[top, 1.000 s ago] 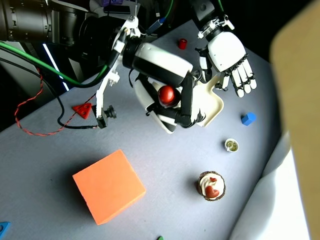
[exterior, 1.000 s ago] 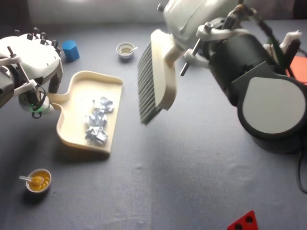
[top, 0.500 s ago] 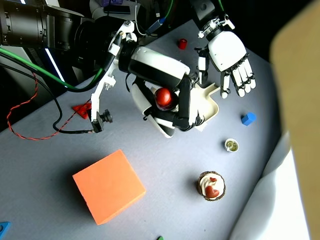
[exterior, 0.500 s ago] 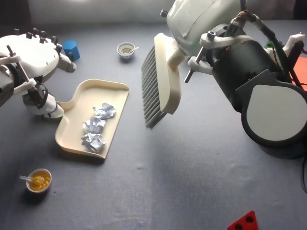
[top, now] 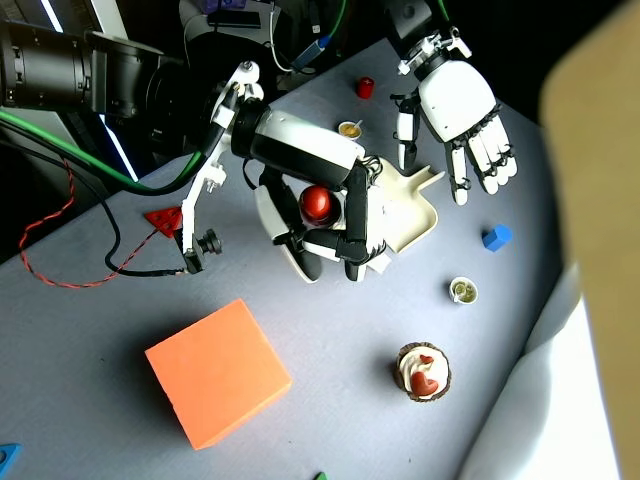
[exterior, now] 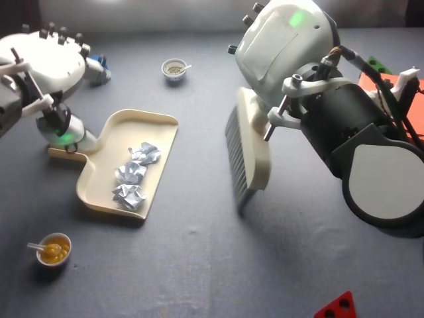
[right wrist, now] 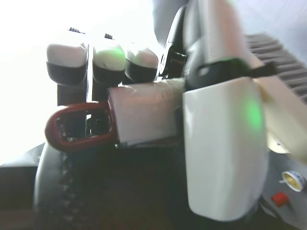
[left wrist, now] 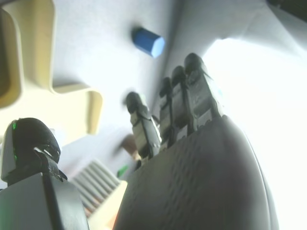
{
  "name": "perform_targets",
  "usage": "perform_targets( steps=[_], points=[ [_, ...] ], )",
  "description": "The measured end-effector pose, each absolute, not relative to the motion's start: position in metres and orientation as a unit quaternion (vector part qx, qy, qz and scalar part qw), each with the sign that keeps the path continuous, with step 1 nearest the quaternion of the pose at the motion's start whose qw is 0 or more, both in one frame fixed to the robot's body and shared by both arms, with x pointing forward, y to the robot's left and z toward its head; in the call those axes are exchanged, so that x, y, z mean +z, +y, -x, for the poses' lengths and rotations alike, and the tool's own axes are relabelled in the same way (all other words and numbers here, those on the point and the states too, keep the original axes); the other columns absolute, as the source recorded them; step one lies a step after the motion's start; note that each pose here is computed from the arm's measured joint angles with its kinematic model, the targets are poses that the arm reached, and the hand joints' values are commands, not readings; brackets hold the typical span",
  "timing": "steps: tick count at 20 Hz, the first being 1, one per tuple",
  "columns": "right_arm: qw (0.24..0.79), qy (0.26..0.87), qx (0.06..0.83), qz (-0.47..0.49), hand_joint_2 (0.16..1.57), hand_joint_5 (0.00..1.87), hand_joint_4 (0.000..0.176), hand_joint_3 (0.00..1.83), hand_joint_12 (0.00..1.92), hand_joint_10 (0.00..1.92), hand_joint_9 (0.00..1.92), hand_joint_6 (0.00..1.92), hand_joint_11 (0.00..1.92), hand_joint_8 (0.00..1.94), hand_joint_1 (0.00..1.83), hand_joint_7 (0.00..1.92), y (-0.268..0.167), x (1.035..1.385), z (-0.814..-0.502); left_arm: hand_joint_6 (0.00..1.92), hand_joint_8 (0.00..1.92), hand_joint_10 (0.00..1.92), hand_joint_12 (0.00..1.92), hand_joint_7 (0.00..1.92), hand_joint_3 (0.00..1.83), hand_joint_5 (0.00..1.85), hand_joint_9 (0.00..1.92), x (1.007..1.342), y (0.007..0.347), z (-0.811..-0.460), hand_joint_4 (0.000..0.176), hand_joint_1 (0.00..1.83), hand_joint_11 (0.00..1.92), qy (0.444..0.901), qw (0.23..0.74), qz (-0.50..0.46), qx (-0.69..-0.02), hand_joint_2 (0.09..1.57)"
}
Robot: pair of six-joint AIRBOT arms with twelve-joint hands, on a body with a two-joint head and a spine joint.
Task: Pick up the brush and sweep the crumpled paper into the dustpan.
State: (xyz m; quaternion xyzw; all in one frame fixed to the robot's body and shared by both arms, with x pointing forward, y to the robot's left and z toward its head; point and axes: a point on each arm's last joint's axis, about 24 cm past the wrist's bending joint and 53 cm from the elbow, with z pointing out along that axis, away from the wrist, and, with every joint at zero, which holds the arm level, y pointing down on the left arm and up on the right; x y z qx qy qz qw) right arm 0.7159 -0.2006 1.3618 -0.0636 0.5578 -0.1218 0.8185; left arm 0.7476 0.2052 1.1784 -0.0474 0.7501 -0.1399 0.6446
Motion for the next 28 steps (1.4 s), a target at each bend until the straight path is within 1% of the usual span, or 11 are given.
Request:
perform_targets(
  steps=[2, 3, 4, 5, 6, 7, 8, 9, 11, 20, 28],
  points=[
    [0.819, 0.557, -0.125, 0.062, 0.67, 0.41, 0.091, 0.0, 1.92, 1.92, 0.31, 1.83, 0.26, 1.94, 0.86, 0.3, -0.204, 1.362, -0.716, 0.02, 0.01, 0.01, 0.04, 0.19, 0.0, 0.44, 0.16, 1.186, 0.203, -0.749, 0.16, 0.83, 0.2, 0.748, 0.646, 0.045, -0.143, 0.94],
    [0.819, 0.557, -0.126, 0.063, 0.68, 0.33, 0.055, 0.0, 1.85, 1.66, 0.1, 1.15, 0.01, 1.48, 0.79, 0.16, -0.204, 1.363, -0.716, 0.01, 0.01, 0.0, 0.02, 0.18, 0.0, 0.44, 0.15, 1.19, 0.204, -0.75, 0.169, 0.81, 0.16, 0.748, 0.646, 0.047, -0.146, 0.94],
    [0.819, 0.556, -0.126, 0.063, 0.68, 0.27, 0.058, 0.0, 1.56, 1.08, 0.19, 0.4, 0.0, 0.69, 0.79, 0.32, -0.204, 1.363, -0.715, 0.01, 0.0, 0.0, 0.02, 0.18, 0.0, 0.43, 0.14, 1.195, 0.205, -0.75, 0.175, 0.78, 0.14, 0.747, 0.647, 0.046, -0.148, 0.95],
    [0.819, 0.556, -0.125, 0.064, 0.67, 0.29, 0.051, 0.0, 1.37, 0.55, 0.33, 0.11, 0.01, 0.23, 0.79, 0.43, -0.203, 1.363, -0.715, 0.0, 0.0, 0.0, 0.01, 0.16, 0.01, 0.41, 0.13, 1.199, 0.204, -0.749, 0.176, 0.76, 0.12, 0.748, 0.646, 0.043, -0.149, 0.96],
    [0.819, 0.556, -0.123, 0.069, 0.69, 0.2, 0.024, 0.0, 1.07, 0.19, 0.31, 0.02, 0.0, 0.06, 0.73, 0.34, -0.2, 1.363, -0.715, 0.01, 0.0, 0.0, 0.01, 0.16, 0.0, 0.42, 0.13, 1.205, 0.204, -0.747, 0.172, 0.79, 0.12, 0.747, 0.645, 0.046, -0.154, 0.96],
    [0.819, 0.556, -0.122, 0.07, 0.66, 0.14, 0.009, 0.0, 0.58, 0.05, 0.16, 0.01, 0.0, 0.03, 0.72, 0.19, -0.199, 1.363, -0.715, 0.01, 0.0, 0.0, 0.01, 0.17, 0.01, 0.42, 0.13, 1.209, 0.203, -0.746, 0.173, 0.78, 0.12, 0.747, 0.644, 0.048, -0.157, 0.96],
    [0.819, 0.556, -0.121, 0.07, 0.66, 0.14, 0.009, 0.0, 0.58, 0.05, 0.16, 0.01, 0.0, 0.03, 0.72, 0.19, -0.199, 1.362, -0.715, 0.01, 0.0, 0.0, 0.01, 0.17, 0.01, 0.42, 0.13, 1.213, 0.202, -0.745, 0.173, 0.78, 0.12, 0.747, 0.643, 0.052, -0.16, 0.96],
    [0.819, 0.557, -0.122, 0.07, 0.66, 0.02, 0.0, 0.0, 0.16, 0.0, 0.01, 0.0, 0.01, 0.01, 0.68, 0.04, -0.2, 1.362, -0.715, 0.02, 0.01, 0.01, 0.04, 0.21, 0.0, 0.46, 0.17, 1.219, 0.2, -0.746, 0.169, 0.81, 0.18, 0.744, 0.646, 0.052, -0.162, 0.95],
    [0.819, 0.556, -0.125, 0.068, 0.67, 0.0, 0.0, 0.0, 0.05, 0.0, 0.0, 0.0, 0.0, 0.0, 0.71, 0.0, -0.203, 1.363, -0.715, 0.01, 0.01, 0.01, 0.03, 0.2, 0.0, 0.46, 0.17, 1.229, 0.197, -0.747, 0.164, 0.81, 0.17, 0.739, 0.651, 0.048, -0.165, 0.95],
    [0.815, 0.56, -0.145, 0.042, 0.72, 0.0, 0.0, 0.01, 0.0, 0.0, 0.0, 0.0, 0.0, 0.0, 0.65, 0.0, -0.23, 1.36, -0.719, 0.01, 0.0, 0.01, 0.04, 0.22, 0.0, 0.47, 0.19, 1.232, 0.177, -0.737, 0.16, 0.78, 0.18, 0.742, 0.642, 0.034, -0.19, 0.94],
    [0.797, 0.596, 0.037, 0.09, 0.69, 0.0, 0.0, 0.0, 0.0, 0.0, 0.0, 0.0, 0.0, 0.0, 0.37, 0.0, -0.167, 1.345, -0.687, 0.01, 0.01, 0.0, 0.02, 0.19, 0.0, 0.46, 0.15, 1.241, 0.175, -0.736, 0.147, 0.8, 0.15, 0.737, 0.646, 0.034, -0.197, 0.95]
  ],
)
